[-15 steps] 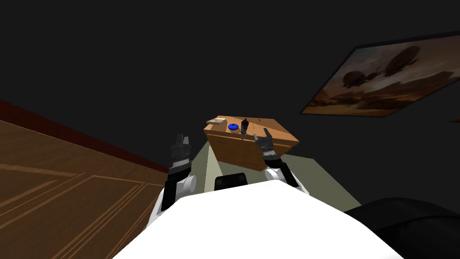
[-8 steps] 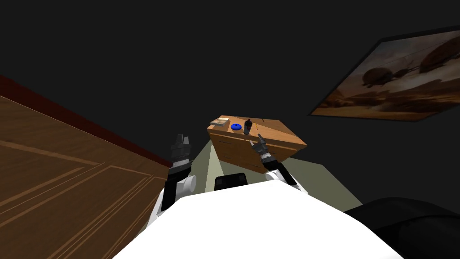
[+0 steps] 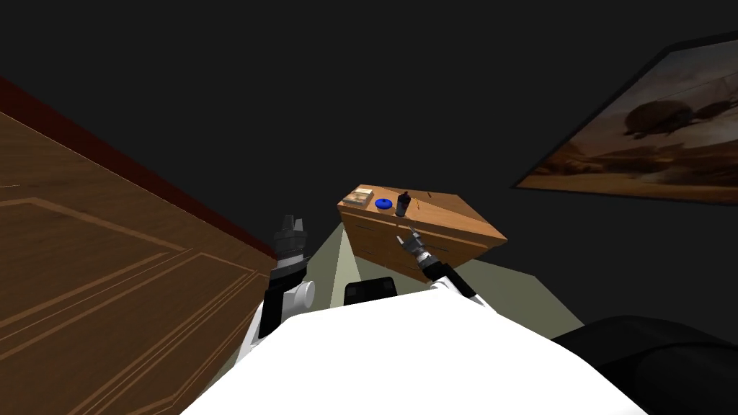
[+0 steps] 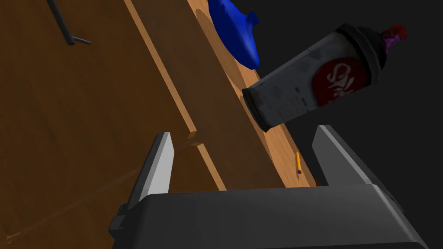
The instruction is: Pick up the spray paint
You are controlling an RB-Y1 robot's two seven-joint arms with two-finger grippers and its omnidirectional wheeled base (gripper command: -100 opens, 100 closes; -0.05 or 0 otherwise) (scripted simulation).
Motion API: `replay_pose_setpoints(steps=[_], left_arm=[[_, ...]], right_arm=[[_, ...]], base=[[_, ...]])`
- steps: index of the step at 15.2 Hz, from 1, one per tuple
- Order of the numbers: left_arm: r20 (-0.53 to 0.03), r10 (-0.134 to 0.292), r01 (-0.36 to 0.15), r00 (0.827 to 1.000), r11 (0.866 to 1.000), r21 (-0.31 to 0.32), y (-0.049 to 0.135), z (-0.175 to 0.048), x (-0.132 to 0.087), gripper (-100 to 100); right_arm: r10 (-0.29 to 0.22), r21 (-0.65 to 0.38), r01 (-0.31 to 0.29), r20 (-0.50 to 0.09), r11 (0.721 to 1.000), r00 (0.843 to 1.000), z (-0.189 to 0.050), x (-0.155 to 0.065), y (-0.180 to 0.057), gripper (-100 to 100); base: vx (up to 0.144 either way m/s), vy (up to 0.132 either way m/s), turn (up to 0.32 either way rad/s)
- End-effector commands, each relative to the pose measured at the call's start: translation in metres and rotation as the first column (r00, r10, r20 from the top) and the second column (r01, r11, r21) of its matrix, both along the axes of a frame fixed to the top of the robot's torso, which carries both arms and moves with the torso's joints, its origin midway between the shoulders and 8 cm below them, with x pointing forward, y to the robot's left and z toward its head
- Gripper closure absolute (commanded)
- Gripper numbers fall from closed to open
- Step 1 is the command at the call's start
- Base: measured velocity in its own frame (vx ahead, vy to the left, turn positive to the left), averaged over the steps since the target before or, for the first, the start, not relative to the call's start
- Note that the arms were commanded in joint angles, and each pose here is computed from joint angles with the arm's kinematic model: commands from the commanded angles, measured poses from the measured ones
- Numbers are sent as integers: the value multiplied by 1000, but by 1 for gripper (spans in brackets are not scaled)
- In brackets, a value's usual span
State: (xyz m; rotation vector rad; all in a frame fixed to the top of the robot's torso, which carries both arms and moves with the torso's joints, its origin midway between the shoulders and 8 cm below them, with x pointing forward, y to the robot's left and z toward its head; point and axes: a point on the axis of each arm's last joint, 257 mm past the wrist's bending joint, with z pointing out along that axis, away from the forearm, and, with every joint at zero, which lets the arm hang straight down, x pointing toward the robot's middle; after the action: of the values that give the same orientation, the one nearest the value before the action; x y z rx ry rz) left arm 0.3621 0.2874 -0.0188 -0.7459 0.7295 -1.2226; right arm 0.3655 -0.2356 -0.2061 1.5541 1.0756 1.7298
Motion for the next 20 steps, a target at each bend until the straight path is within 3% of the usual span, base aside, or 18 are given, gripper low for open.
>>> replay_pose_setpoints(steps=[1, 3, 4, 8, 9, 10, 13, 14, 16, 18, 19, 20], left_arm=[[0, 0, 0, 1000, 1000, 0, 0, 0, 0, 0], [0, 0, 0, 1000, 1000, 0, 0, 0, 0, 0], [0, 0, 0, 1000, 1000, 0, 0, 0, 0, 0], [0, 0, 0, 1000, 1000, 0, 0, 0, 0, 0], [0, 0, 0, 1000, 1000, 0, 0, 0, 0, 0], [0, 0, 0, 1000, 1000, 0, 0, 0, 0, 0], [0, 0, 0, 1000, 1000, 0, 0, 0, 0, 0], [0, 0, 0, 1000, 1000, 0, 0, 0, 0, 0], [0, 0, 0, 1000, 1000, 0, 0, 0, 0, 0], [0, 0, 0, 1000, 1000, 0, 0, 0, 0, 0], [0, 0, 0, 1000, 1000, 0, 0, 0, 0, 0], [0, 0, 0, 1000, 1000, 0, 0, 0, 0, 0]], right_arm=[[18, 39, -15, -68, 999, 998, -19, -5, 1, -100], [15, 62, -10, -73, 998, 997, -19, -5, 0, -100], [58, 103, -37, -210, 994, 976, -63, -22, 8, -100], [66, 149, -30, -241, 988, 968, -68, -24, 6, -100], [107, 189, -37, -374, 981, 921, -111, -49, 11, -100], [117, 194, -41, -399, 980, 910, -116, -52, 11, -100], [119, 236, -21, -408, 972, 905, -117, -52, 10, -100], [156, 269, -7, -535, 963, 830, -158, -85, 14, -100], [167, 285, 0, -561, 958, 811, -163, -90, 12, -100], [171, 314, 18, -565, 949, 807, -162, -90, 13, -100], [199, 328, 49, -677, 944, 709, -200, -129, 12, -100], [204, 328, 50, -692, 943, 692, -203, -133, 10, -100]], base=[[5, -7, 85], [2, -3, -31], [3, 7, 254], [3, -4, 76], [3, 5, 207], [6, 1, 299], [4, -6, 20], [4, 5, 233], [5, -4, 186], [2, -5, -3], [5, 4, 230], [7, -2, 305]])
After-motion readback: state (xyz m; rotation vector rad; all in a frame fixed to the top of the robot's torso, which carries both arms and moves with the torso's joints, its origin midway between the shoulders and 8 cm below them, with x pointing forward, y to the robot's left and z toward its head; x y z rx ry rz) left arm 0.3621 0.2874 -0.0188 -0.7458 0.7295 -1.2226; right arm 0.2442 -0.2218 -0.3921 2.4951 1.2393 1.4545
